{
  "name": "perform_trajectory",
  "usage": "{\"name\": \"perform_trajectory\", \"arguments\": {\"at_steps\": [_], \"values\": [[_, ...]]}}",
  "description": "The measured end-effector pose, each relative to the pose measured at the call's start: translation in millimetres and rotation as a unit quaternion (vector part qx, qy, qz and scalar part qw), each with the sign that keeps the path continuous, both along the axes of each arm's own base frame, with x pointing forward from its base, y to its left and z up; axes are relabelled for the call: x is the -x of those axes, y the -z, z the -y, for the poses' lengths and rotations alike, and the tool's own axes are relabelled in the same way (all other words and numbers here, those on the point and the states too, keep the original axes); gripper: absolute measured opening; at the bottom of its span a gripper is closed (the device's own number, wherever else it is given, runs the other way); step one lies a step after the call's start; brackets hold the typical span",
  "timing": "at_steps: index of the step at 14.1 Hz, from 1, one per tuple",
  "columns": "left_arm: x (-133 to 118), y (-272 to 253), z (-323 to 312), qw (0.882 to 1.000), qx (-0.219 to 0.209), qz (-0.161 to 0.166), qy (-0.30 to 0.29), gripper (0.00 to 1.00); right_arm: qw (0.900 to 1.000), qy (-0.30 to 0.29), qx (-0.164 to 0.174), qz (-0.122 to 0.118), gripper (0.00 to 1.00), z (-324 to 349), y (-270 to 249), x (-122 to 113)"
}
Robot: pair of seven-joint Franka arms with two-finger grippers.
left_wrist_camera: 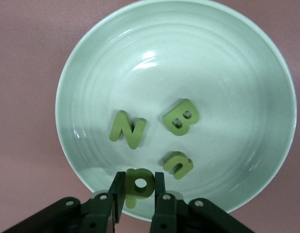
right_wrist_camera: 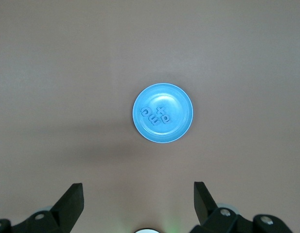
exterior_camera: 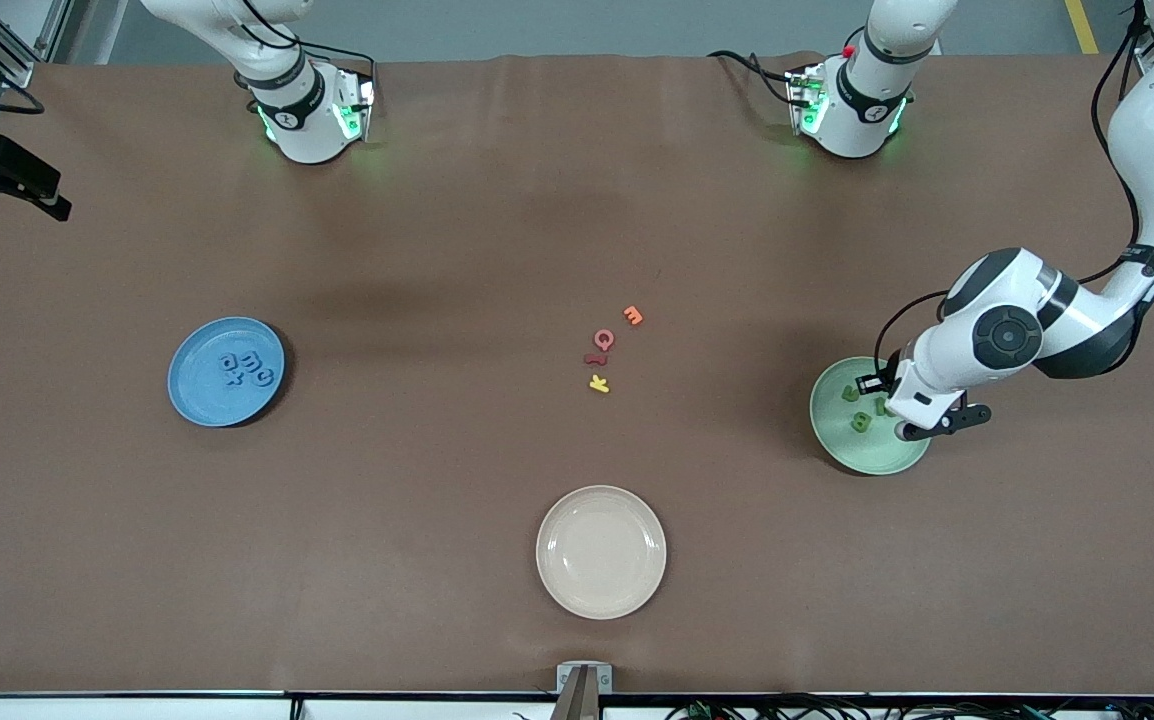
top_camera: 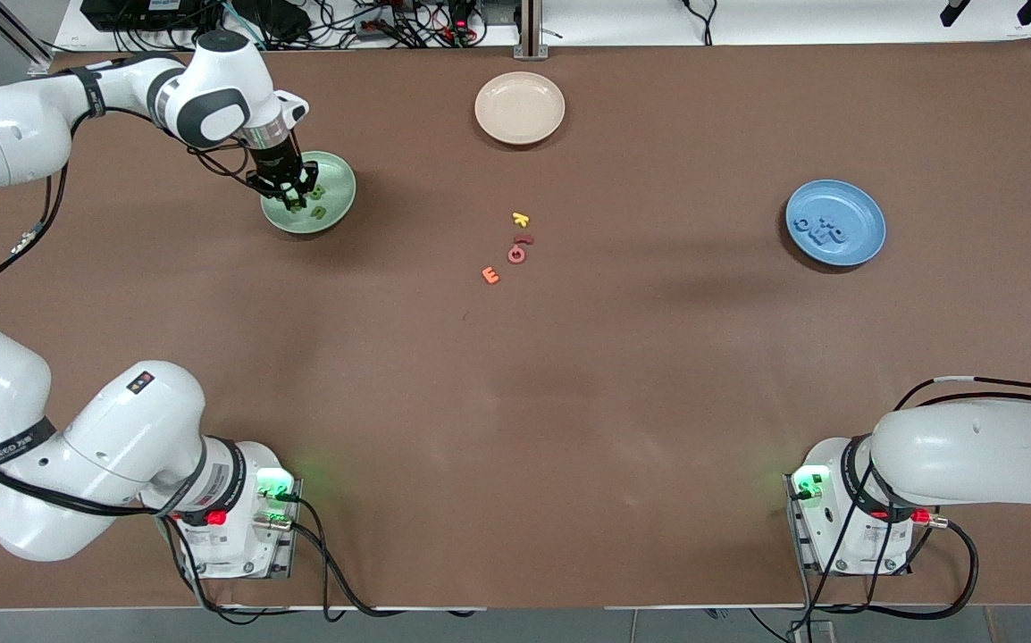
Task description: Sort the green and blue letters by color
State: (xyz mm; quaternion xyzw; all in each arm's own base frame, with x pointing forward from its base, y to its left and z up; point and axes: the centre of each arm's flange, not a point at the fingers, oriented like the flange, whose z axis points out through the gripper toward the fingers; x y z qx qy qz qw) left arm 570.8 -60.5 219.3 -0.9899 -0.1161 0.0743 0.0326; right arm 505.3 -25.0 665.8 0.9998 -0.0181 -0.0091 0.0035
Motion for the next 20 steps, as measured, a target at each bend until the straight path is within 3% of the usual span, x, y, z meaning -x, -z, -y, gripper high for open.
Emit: {"name": "perform_trajectory", "arguments": {"at_steps": [3,8,9,14,15,17,20], "values": [[1,1,0,1.0,0.0,-0.001,0.001,0.28,1.0,0.0,0.0,-0.007,1.0,0,0,-6],[1,2,0,1.0,-0.001,-0.002,0.001,0.48,1.0,0.0,0.0,-0.027,1.0,0,27,-26],[1,2,0,1.0,-0.001,-0.002,0.001,0.48,1.0,0.0,0.0,-0.028,1.0,0,28,-28],[0,1,-1,1.0,0.0,0.0,0.0,0.86,1.0,0.0,-0.002,-0.015,1.0,0,18,-28],[0,0,-1,1.0,0.0,0.0,0.0,0.86,1.0,0.0,-0.002,-0.014,1.0,0,15,-26],[-1,0,-1,1.0,0.0,0.001,-0.001,0.98,1.0,0.0,-0.003,-0.014,1.0,-1,11,-21],[-2,-1,-1,1.0,0.0,0.002,-0.001,1.0,1.0,0.0,-0.004,-0.019,1.0,-1,13,-16]]}}
